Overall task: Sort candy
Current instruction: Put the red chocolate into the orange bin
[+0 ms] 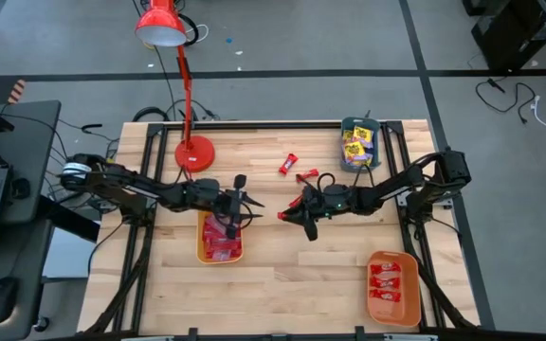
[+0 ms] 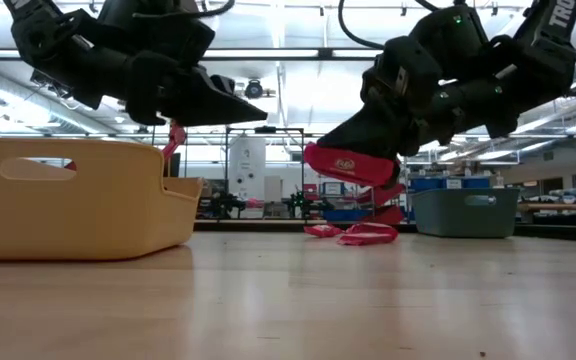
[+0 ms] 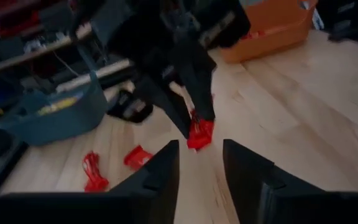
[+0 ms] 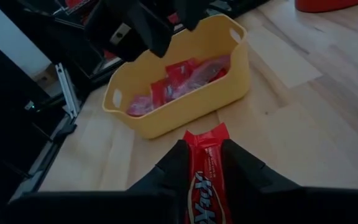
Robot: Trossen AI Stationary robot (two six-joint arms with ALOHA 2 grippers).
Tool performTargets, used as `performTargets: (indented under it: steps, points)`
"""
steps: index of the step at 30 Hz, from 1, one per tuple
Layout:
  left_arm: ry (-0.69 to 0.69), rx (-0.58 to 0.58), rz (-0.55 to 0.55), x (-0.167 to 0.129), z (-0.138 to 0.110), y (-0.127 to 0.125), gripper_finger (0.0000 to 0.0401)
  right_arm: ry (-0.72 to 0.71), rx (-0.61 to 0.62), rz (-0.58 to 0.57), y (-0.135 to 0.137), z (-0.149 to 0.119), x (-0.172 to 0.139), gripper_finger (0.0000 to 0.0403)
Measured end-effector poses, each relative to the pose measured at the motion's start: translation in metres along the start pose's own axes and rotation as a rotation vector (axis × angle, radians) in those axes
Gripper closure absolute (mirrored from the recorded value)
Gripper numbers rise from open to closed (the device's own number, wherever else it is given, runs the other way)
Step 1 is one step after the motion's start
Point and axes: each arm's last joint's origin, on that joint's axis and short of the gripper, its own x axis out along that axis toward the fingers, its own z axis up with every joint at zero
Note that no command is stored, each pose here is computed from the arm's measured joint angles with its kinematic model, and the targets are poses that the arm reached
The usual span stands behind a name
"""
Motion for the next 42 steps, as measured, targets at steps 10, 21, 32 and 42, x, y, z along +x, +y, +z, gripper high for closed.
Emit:
performTargets:
  steps: [10,21,32,42]
  points:
    - [-0.080,-0.017,-0.019,0.020,-0.014,-0.005,0.0259,0.051,0.003,-0.023,-0.002,-0.005,0.000,0.0350]
    - [-0.098,-0.023,-0.012,0.021,-0.015,-0.005,0.0259,0.398,0.075,0.075,0.020,-0.044,-0.005,0.0357]
    - [-0.198,-0.029,-0.136,0.022,-0.005,-0.008,0.0259,0.117,0.111,0.190,0.024,-0.013,0.000,0.0357]
    - [-0.179,-0.086,-0.173,0.024,-0.005,-0.012,0.0259,-0.025,0.162,0.168,0.009,0.008,-0.001,0.0358]
